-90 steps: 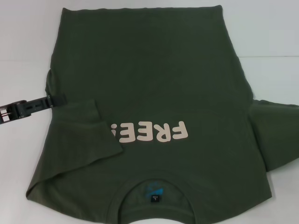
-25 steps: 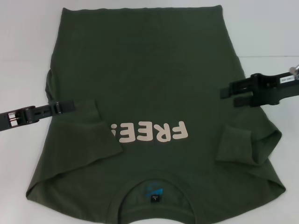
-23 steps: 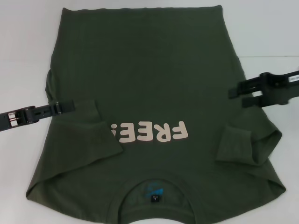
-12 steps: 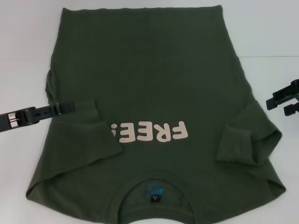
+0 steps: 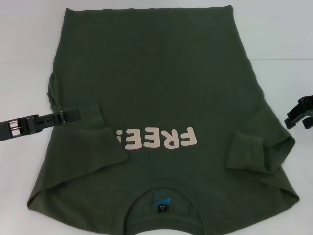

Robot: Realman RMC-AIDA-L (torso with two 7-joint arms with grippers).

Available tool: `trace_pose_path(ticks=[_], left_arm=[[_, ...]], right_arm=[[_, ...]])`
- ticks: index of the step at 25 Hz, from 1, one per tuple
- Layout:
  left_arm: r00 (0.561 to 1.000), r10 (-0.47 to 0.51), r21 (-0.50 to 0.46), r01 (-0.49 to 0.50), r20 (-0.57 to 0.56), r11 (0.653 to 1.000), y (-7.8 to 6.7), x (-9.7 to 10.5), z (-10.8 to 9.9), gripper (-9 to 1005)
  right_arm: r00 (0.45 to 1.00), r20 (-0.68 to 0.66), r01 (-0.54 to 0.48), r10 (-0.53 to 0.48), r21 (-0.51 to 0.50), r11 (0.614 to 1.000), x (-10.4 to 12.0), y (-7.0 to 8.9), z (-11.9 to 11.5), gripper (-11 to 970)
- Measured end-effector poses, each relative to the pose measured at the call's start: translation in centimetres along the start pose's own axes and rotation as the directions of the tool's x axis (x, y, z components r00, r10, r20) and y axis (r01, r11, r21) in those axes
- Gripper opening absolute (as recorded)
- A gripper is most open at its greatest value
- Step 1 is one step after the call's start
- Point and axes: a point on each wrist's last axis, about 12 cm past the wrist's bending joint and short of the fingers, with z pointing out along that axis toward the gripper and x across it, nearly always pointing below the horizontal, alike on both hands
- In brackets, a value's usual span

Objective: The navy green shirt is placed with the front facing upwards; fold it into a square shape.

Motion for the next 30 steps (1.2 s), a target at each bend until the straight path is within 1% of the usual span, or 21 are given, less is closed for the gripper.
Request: trace_pose_path(ticks=[6, 19, 22, 30], left_arm=[[1.0, 0.0, 0.009, 0.0, -0.005, 1.0, -0.1, 0.1, 0.0, 889], [1.0, 0.007, 0.01, -0.007, -0.006, 1.0, -0.1, 0.3, 0.0, 888], [1.0, 0.008, 0.01, -0.008, -0.006, 1.0, -0.1, 0.3, 0.0, 888], [1.0, 0.014, 0.014, -0.014, -0.013, 1.0, -0.1, 0.5, 0.3, 888]], right_arm=[[0.999, -0.01, 0.043, -0.042, 0.094, 0.995, -0.1, 0.4, 1.1, 527], [0.997, 0.025, 0.066, -0.069, 0.104, 0.992, 0.1, 1.2, 3.4, 536], [0.997, 0.021, 0.066, -0.069, 0.11, 0.992, 0.4, 1.1, 4.3, 535], [0.997, 0.033, 0.07, -0.075, 0.132, 0.989, 0.5, 0.7, 4.8, 534]])
